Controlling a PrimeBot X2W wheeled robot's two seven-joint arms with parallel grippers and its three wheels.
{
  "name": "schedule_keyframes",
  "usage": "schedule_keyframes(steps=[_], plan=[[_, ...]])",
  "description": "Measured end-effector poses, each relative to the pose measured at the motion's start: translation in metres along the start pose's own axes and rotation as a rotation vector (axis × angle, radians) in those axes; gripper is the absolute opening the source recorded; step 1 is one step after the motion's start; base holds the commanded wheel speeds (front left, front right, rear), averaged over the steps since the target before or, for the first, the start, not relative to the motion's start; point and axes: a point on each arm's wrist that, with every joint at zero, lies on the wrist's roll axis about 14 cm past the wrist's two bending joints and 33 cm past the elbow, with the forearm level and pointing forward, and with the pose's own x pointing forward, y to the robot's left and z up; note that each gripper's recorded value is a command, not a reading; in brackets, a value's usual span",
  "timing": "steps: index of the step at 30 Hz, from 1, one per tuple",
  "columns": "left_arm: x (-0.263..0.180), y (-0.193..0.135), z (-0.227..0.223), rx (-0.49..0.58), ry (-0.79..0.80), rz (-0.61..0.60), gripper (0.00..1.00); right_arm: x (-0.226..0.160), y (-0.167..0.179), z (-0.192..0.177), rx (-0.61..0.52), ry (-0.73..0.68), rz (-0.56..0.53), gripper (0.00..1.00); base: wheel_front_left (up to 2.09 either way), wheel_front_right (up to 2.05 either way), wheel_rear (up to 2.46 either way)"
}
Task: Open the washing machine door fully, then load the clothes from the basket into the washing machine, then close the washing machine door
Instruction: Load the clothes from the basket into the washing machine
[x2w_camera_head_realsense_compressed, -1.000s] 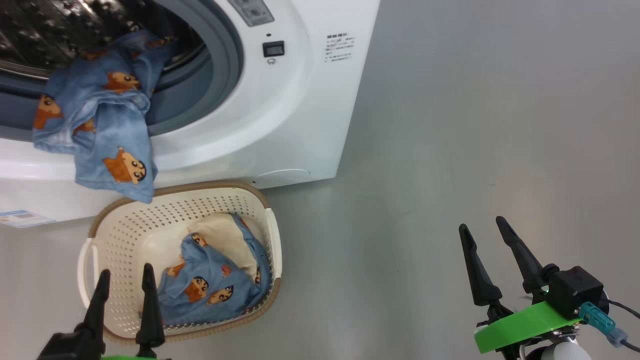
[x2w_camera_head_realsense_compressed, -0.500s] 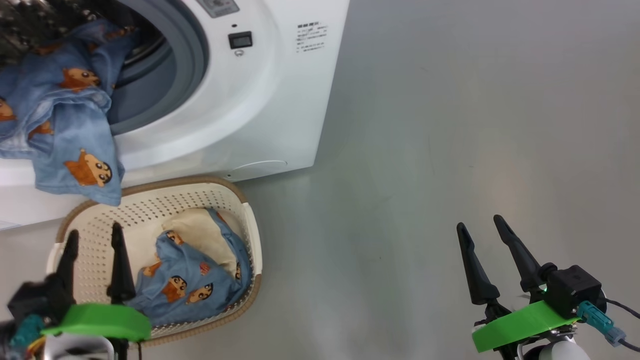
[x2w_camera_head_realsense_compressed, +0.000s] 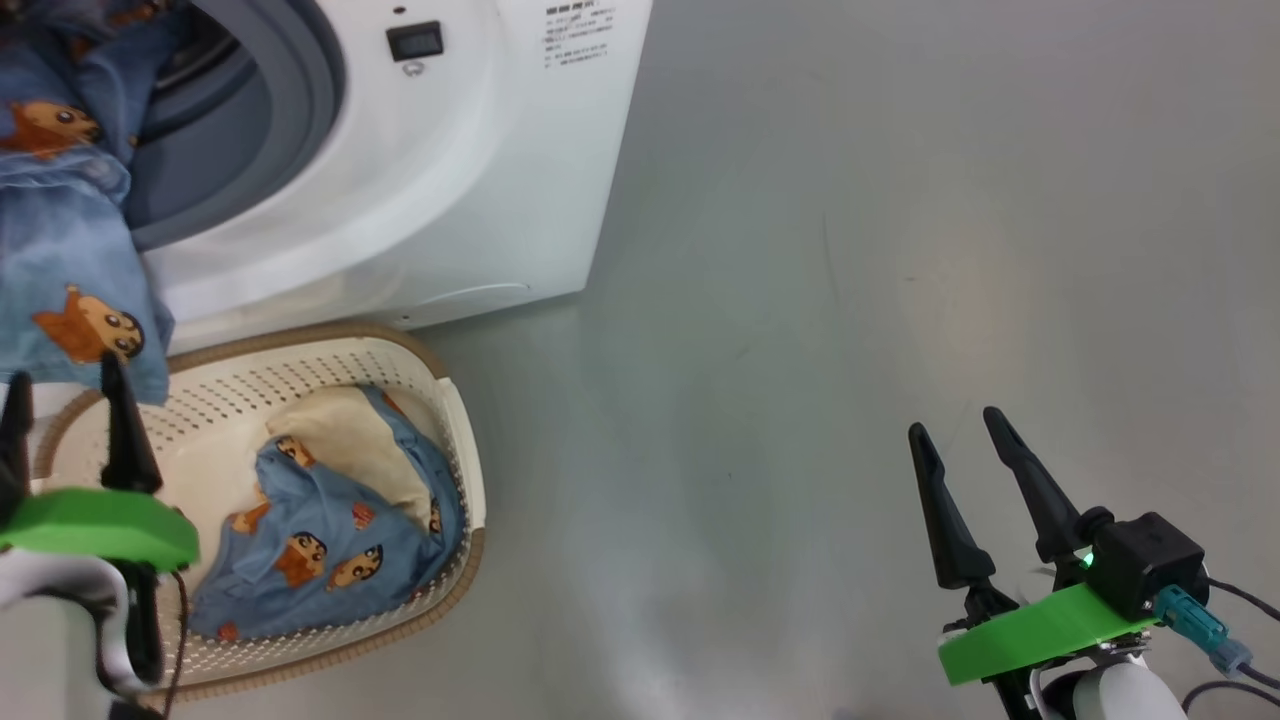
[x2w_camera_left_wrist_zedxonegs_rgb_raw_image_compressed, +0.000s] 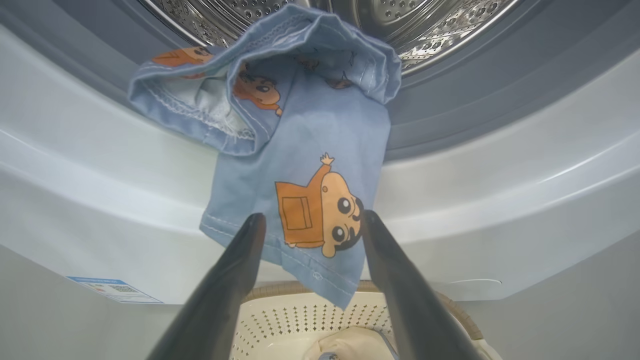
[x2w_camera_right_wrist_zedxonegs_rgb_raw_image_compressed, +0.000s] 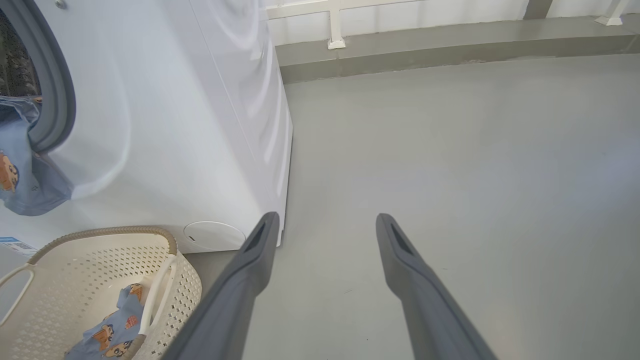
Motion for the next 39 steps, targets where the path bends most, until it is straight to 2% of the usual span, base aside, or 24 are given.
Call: schedule_keyframes(steps=[10, 19, 23, 24, 25, 26, 27, 29, 39], plan=[[0.036, 0.009, -0.020, 0.044, 0.060, 0.020, 1.00, 0.009, -0.006, -0.005, -0.011, 0.011, -0.016, 1.00, 0.00, 0.00, 0.00], [0.064, 0.005, -0.019, 0.051, 0.052, 0.032, 1.00, 0.015, -0.010, -0.014, -0.019, 0.035, -0.026, 1.00, 0.00, 0.00, 0.00], [0.073, 0.005, -0.017, 0.087, 0.037, 0.041, 1.00, 0.018, -0.010, -0.017, -0.021, 0.042, -0.027, 1.00, 0.00, 0.00, 0.00], [0.073, 0.005, -0.017, 0.091, 0.035, 0.044, 0.92, 0.018, -0.011, -0.018, -0.021, 0.045, -0.028, 1.00, 0.00, 0.00, 0.00], [0.074, 0.005, -0.017, 0.093, 0.032, 0.043, 0.60, 0.018, -0.011, -0.019, -0.021, 0.048, -0.028, 1.00, 0.00, 0.00, 0.00], [0.074, 0.004, -0.017, 0.092, 0.030, 0.041, 0.43, 0.018, -0.011, -0.020, -0.021, 0.051, -0.028, 1.00, 0.00, 0.00, 0.00], [0.074, 0.002, -0.017, 0.093, 0.026, 0.039, 0.34, 0.018, -0.011, -0.021, -0.021, 0.053, -0.028, 1.00, 0.00, 0.00, 0.00], [0.075, 0.000, -0.016, 0.093, 0.020, 0.041, 0.00, 0.019, -0.011, -0.022, -0.021, 0.056, -0.028, 1.00, 0.00, 0.00, 0.00], [0.070, 0.003, -0.009, 0.088, 0.013, 0.056, 0.00, 0.022, -0.005, -0.022, -0.013, 0.051, -0.013, 1.00, 0.00, 0.00, 0.00]])
